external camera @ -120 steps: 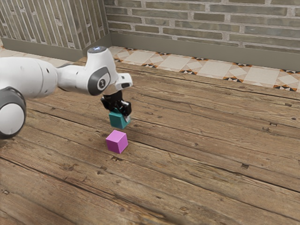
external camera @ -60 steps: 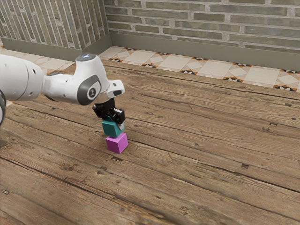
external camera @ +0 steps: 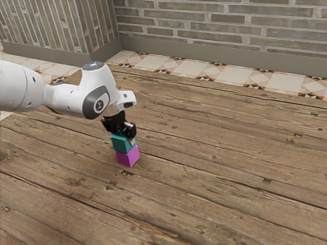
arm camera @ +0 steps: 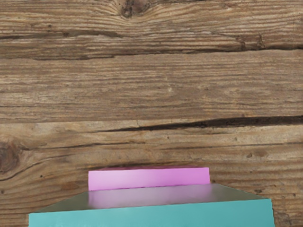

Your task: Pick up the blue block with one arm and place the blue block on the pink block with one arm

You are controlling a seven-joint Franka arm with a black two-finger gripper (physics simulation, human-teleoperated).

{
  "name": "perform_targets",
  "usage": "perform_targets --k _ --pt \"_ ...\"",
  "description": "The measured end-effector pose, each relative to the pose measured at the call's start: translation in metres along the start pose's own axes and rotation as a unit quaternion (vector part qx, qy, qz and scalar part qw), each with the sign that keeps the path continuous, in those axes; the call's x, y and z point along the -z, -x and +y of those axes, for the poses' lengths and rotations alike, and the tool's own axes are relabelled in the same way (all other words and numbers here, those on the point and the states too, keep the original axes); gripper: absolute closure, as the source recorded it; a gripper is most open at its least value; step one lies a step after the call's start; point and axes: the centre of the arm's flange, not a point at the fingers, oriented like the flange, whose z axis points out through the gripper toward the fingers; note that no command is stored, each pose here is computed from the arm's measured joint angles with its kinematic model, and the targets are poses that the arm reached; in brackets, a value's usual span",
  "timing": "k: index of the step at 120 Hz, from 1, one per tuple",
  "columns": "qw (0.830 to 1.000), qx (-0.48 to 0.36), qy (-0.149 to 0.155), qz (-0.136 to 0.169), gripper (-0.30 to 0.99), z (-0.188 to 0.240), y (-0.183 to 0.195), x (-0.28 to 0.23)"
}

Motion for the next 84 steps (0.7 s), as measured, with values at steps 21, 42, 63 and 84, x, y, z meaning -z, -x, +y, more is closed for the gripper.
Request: perform_targets --k 21,42,63,84 --pt "1.000 -0.012 -0.002 -0.001 0.34 0.0042 0.0026 -0.0010" --pt "1.000 -0.024 -0.005 0.004 0.34 0.0045 0.0021 0.0056" --pt "1.000 -0.030 -0.003 0.002 0.34 0.0032 0.0027 0.0012" --pt "1.000 -0.031 0.000 0.003 0.34 0.0011 0.0028 0.0001"
